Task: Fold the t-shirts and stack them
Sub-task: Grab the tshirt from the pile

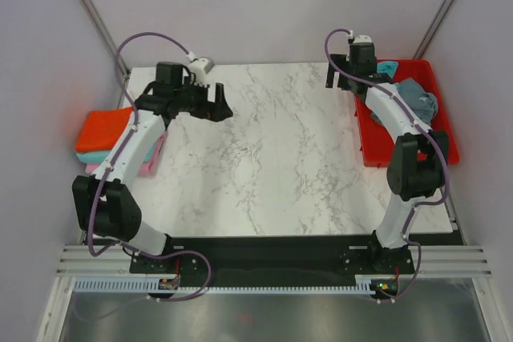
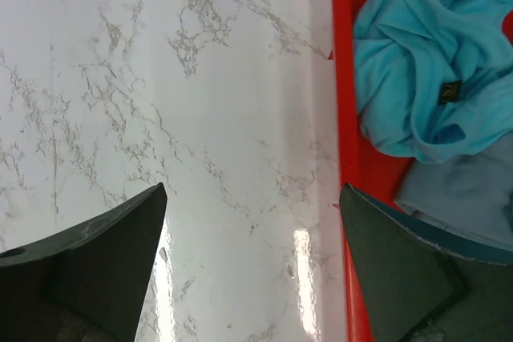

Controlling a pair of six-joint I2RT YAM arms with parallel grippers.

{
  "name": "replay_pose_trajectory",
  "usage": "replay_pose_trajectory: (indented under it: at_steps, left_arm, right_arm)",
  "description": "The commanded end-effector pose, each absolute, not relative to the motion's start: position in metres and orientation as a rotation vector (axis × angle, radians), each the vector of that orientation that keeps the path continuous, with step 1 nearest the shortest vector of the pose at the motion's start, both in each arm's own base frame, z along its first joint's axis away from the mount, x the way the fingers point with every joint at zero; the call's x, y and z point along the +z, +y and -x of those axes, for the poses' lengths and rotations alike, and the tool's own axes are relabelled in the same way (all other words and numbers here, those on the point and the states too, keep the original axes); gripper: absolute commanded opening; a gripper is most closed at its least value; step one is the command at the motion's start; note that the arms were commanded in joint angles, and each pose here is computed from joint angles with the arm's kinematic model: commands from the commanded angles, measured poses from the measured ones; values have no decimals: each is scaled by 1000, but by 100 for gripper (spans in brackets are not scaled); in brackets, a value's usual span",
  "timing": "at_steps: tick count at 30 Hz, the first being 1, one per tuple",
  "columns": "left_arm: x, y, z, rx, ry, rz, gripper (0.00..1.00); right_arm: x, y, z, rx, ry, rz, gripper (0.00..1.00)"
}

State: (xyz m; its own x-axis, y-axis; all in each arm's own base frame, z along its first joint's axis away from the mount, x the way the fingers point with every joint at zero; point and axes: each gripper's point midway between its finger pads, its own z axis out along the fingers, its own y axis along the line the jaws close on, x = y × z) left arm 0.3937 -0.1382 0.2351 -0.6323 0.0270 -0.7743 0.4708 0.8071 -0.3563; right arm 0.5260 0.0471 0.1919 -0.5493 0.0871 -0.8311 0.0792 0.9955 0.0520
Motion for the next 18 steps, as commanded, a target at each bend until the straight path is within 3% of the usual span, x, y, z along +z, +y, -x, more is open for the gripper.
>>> replay_pose_trajectory:
  at_steps: [1,9,18]
  left_arm:
    - [207,-142,-393,-344,2200,-614,99]
    - [252,-219,-430,-407,2081,-767,99]
    - [217,-242,-461,-350,2136,-728,95]
  right_arm:
    - [206,57,-547,-39,2093,-113,98]
    - [209,18,-583,-229,2069,-103,98]
    - [187,-30,-604,-189,2102,-159,97]
